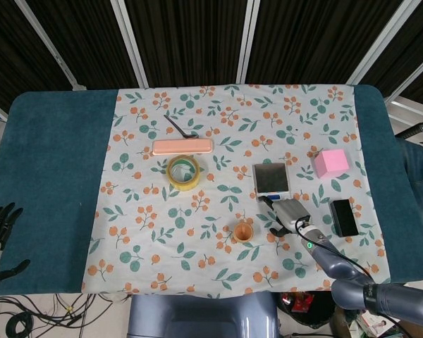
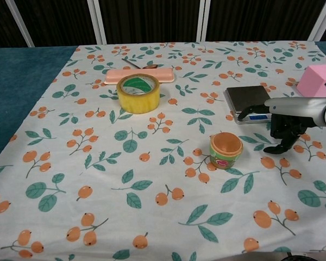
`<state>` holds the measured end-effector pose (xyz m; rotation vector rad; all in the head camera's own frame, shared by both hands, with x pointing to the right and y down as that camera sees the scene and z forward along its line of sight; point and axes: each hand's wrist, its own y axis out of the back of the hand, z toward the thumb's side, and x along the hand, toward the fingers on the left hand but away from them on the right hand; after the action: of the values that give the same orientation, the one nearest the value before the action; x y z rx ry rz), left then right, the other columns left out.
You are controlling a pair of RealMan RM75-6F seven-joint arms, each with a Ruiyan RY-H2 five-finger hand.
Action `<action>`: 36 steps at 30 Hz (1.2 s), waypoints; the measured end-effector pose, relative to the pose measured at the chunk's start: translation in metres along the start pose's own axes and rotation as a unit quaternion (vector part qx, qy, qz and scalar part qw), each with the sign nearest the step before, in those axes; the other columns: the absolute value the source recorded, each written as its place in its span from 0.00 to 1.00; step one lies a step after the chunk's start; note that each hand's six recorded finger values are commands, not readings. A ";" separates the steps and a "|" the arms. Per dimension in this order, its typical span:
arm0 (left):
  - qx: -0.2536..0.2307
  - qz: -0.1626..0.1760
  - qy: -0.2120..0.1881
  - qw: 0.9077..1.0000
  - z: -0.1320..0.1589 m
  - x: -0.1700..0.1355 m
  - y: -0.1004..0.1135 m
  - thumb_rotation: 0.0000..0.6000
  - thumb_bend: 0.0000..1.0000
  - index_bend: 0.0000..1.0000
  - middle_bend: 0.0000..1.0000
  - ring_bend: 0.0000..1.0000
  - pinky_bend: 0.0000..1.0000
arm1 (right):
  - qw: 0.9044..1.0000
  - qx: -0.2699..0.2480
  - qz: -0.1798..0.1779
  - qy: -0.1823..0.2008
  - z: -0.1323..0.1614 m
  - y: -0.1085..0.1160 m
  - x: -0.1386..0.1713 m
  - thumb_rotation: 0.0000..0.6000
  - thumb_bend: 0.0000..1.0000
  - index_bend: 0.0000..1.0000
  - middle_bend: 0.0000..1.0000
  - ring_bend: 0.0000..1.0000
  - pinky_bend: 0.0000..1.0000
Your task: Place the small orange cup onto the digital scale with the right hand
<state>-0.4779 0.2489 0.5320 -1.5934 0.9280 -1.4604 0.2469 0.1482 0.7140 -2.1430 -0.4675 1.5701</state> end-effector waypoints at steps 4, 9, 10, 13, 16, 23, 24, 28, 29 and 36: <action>0.000 0.000 0.000 1.000 0.000 0.000 0.000 1.00 0.12 0.00 0.00 0.00 0.06 | 1.000 -0.007 -0.014 0.000 0.001 0.006 0.000 1.00 0.26 0.20 1.00 1.00 1.00; 0.001 0.000 0.000 1.000 0.000 0.000 0.000 1.00 0.12 0.00 0.00 0.00 0.06 | 0.999 -0.026 -0.036 0.002 0.003 0.017 0.002 1.00 0.25 0.17 0.92 1.00 1.00; 0.001 0.000 0.000 1.000 0.000 0.000 0.000 1.00 0.12 0.00 0.00 0.00 0.06 | 0.999 -0.030 -0.041 0.002 0.002 0.020 0.003 1.00 0.25 0.16 0.88 0.99 0.99; 0.001 0.000 0.000 1.000 0.000 0.000 0.000 1.00 0.12 0.00 0.00 0.00 0.06 | 0.998 -0.039 -0.053 0.002 0.001 0.027 0.007 1.00 0.23 0.14 0.59 0.80 0.82; 0.001 -0.001 0.000 1.000 0.000 0.000 0.000 1.00 0.12 0.00 0.00 0.00 0.06 | 0.997 -0.040 -0.058 0.003 -0.002 0.030 0.014 1.00 0.21 0.13 0.27 0.47 0.50; 0.001 -0.001 0.001 1.000 0.000 -0.001 0.000 1.00 0.12 0.00 0.00 0.00 0.06 | 0.998 -0.024 -0.058 0.017 0.000 0.028 0.030 1.00 0.14 0.10 0.02 0.15 0.23; 0.001 -0.001 0.001 1.000 0.000 -0.001 0.000 1.00 0.12 0.00 0.00 0.00 0.06 | 0.998 -0.020 -0.058 0.022 0.002 0.028 0.032 1.00 0.14 0.10 0.02 0.15 0.23; 0.002 -0.001 0.001 1.000 0.000 -0.001 0.000 1.00 0.12 0.00 0.00 0.00 0.06 | 0.997 -0.004 -0.066 0.045 0.013 0.025 0.042 1.00 0.14 0.10 0.02 0.15 0.23; 0.002 -0.001 0.001 1.000 0.000 -0.001 0.000 1.00 0.12 0.00 0.00 0.00 0.06 | 0.996 -0.001 -0.067 0.051 0.017 0.023 0.044 1.00 0.14 0.10 0.02 0.16 0.23; 0.003 -0.001 0.001 1.000 0.000 -0.001 0.000 1.00 0.12 0.00 0.00 0.00 0.06 | 0.993 0.011 -0.068 0.096 0.045 0.009 0.053 1.00 0.14 0.10 0.04 0.17 0.23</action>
<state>-0.4776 0.2499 0.5317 -1.5896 0.9233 -1.4640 0.2199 0.1744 0.6547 -2.1696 -0.5185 1.2759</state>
